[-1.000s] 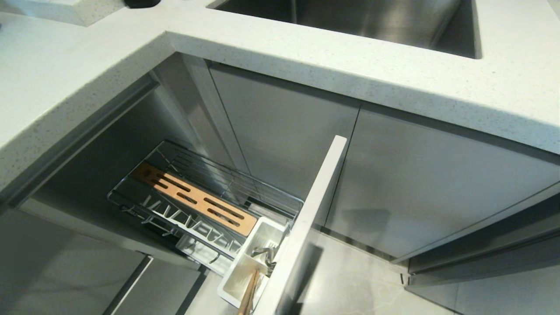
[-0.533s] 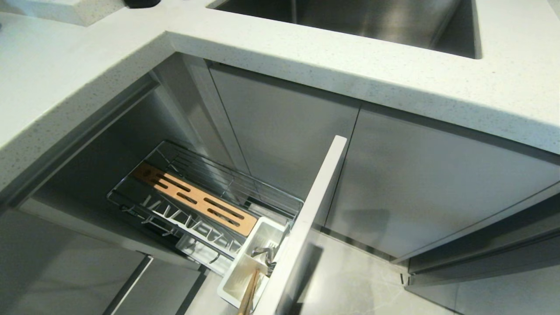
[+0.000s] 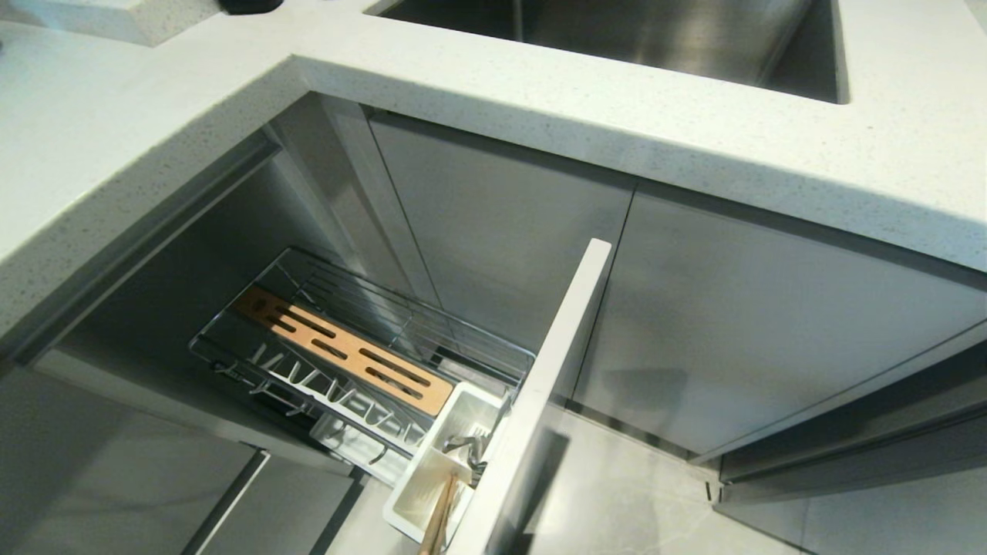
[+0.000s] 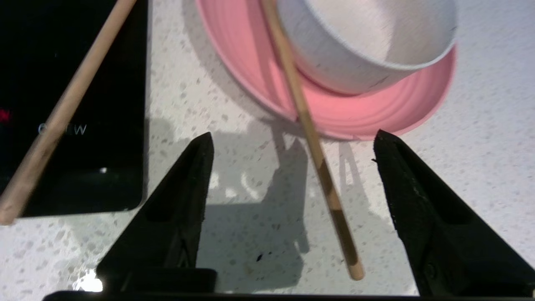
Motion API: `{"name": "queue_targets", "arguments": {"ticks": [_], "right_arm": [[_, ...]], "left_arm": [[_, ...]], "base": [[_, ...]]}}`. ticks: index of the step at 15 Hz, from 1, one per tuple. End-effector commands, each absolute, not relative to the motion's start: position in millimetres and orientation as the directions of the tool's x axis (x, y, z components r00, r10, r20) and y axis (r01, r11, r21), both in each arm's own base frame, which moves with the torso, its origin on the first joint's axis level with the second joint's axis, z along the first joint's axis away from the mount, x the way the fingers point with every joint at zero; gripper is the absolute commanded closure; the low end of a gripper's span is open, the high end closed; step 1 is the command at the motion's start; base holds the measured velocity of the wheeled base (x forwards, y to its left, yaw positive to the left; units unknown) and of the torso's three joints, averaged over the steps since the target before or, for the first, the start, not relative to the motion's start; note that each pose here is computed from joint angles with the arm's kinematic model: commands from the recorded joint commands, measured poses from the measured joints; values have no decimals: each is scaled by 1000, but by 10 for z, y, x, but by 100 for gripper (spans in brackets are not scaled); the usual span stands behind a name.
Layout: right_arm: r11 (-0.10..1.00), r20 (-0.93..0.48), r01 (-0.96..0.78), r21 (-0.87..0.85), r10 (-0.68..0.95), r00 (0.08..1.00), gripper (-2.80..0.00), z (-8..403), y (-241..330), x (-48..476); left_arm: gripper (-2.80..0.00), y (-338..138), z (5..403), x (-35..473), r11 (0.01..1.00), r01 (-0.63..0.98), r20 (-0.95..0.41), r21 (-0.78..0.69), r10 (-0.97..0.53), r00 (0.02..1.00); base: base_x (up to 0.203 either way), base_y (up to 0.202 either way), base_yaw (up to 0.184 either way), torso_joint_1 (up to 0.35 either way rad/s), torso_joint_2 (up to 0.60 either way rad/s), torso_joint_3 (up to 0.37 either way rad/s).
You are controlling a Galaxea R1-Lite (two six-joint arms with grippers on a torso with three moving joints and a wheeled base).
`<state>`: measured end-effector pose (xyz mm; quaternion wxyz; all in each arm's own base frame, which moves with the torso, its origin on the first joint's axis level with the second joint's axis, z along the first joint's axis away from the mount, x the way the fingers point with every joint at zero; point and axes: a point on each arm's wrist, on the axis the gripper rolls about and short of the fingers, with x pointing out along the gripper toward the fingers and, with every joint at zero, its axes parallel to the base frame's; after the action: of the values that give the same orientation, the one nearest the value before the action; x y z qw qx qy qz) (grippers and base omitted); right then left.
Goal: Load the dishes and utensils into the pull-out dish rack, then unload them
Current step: Take the spoon out of the cupboard
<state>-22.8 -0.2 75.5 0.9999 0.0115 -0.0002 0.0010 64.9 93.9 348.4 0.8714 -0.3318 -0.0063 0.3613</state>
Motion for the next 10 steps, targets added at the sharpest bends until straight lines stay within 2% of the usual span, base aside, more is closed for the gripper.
{"name": "queue_targets", "arguments": {"ticks": [1,5,6,8,10], "right_arm": [[1000,-1,-2,23,2,1000,0,751,-2,-227],[1000,-2,-2,23,2,1000,0,751,-2,-227],[1000,-2,-3,23,3,1000,0,751,-2,-227],[1000,-1,-3,23,3,1000,0,751,-2,-227],[1000,-2,-3,23,3,1000,0,751,-2,-227]], "left_arm": [[-280,925,3509,640,527,-617,-207,-585,638,742],[-280,878,3576,611,554,-600,-152,-577,649,746],[0,862,3589,601,559,-598,-143,-574,651,746],[0,819,3653,576,585,-583,-93,-563,656,749],[0,734,3805,540,642,-544,16,-540,655,756]], "base": [[0,0,0,0,0,0],[0,0,0,0,0,0],[0,0,0,0,0,0],[0,0,0,0,0,0],[0,0,0,0,0,0]]}}
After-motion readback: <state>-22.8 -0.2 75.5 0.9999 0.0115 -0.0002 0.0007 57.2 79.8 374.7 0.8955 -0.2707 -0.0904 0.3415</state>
